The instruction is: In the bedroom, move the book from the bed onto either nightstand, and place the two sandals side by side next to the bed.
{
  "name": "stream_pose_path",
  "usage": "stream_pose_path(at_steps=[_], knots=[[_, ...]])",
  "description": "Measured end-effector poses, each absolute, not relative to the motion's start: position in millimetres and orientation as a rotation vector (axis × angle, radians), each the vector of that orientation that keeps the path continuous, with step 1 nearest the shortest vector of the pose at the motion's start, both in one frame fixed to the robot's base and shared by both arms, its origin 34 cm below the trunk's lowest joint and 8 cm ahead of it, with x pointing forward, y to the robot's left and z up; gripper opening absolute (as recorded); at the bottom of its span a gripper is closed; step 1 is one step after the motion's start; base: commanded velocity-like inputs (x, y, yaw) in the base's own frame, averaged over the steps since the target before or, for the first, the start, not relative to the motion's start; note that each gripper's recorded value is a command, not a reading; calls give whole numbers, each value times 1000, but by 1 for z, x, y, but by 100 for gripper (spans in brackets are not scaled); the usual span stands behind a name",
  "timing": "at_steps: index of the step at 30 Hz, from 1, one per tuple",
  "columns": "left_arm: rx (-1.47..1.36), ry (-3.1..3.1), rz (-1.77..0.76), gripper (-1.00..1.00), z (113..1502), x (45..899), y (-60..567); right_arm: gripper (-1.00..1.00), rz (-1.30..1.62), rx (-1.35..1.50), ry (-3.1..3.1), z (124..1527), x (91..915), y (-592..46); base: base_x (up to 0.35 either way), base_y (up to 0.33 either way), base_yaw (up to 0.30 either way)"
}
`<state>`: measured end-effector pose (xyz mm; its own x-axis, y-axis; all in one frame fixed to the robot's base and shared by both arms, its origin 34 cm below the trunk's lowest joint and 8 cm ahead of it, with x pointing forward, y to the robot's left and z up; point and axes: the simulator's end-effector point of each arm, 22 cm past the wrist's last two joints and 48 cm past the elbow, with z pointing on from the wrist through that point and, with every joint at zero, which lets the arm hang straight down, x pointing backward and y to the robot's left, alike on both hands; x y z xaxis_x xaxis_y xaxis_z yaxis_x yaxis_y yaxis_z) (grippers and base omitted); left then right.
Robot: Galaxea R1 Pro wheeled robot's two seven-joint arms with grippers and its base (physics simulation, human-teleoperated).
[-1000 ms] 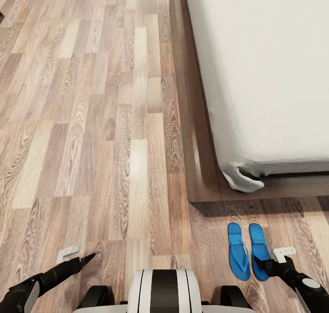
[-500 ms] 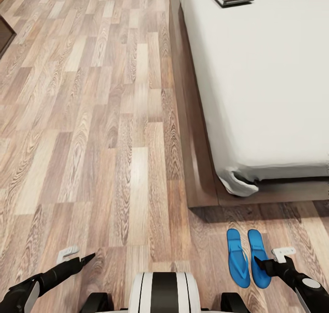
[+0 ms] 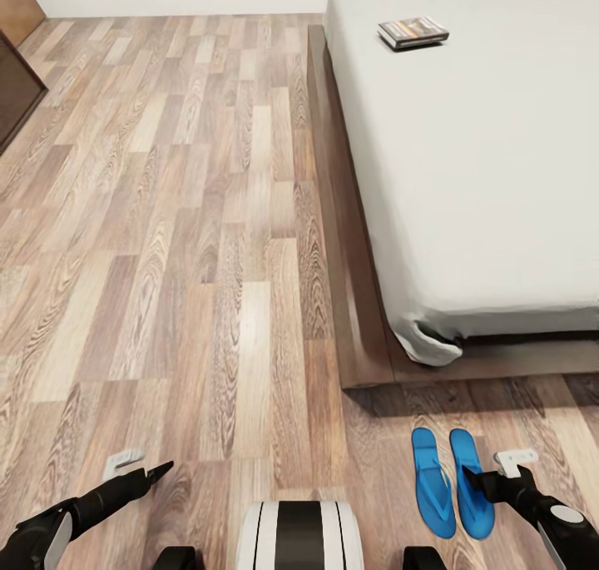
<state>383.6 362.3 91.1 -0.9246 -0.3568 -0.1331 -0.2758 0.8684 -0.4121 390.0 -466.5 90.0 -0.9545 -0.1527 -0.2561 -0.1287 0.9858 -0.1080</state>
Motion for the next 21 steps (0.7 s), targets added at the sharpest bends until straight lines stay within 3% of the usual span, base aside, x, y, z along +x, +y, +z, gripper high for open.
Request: stream_pose_path(at_steps=[21], knots=[[-450, 2754, -591, 100, 121, 417, 363, 100, -26, -220, 2779, 120, 425, -449, 0, 0, 0]])
